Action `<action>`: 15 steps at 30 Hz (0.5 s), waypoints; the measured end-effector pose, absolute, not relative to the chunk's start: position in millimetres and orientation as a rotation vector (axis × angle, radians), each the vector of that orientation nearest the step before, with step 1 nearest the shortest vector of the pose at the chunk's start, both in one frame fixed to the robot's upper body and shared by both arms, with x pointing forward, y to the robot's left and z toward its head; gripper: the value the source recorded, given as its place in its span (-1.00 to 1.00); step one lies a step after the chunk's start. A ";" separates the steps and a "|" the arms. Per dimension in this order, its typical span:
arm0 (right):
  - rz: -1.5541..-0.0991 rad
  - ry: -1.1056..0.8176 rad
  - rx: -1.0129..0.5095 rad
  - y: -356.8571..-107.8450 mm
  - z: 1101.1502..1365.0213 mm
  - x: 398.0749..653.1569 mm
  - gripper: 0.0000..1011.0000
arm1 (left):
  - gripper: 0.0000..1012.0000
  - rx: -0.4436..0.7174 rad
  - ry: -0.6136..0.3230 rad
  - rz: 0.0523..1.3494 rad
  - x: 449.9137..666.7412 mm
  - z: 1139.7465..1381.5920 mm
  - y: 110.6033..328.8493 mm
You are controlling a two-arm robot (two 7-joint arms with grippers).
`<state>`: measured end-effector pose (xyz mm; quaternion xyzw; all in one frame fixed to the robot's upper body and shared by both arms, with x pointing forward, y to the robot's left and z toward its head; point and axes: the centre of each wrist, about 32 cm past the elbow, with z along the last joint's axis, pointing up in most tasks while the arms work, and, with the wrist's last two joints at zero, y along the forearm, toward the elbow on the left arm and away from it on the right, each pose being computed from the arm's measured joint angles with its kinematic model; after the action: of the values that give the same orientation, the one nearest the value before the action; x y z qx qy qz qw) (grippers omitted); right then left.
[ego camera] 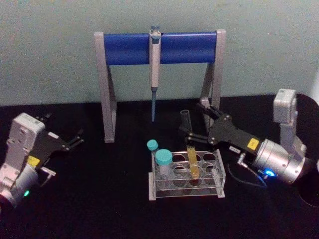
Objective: Pick up the test tube from the test tube rack, shake it, then place it back into the test tube rack.
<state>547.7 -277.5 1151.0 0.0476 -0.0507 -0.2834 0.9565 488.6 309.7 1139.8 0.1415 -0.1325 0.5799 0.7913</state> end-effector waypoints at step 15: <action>-0.941 -0.153 0.136 -284.6 1182.5 510.5 0.98 | 0.98 0.304 -0.285 1.248 488.6 1139.8 309.7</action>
<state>510.5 -284.6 1182.5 0.0655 -0.0736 -0.4524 0.8864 488.6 309.7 1139.8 0.1415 -0.1325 0.5799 0.7913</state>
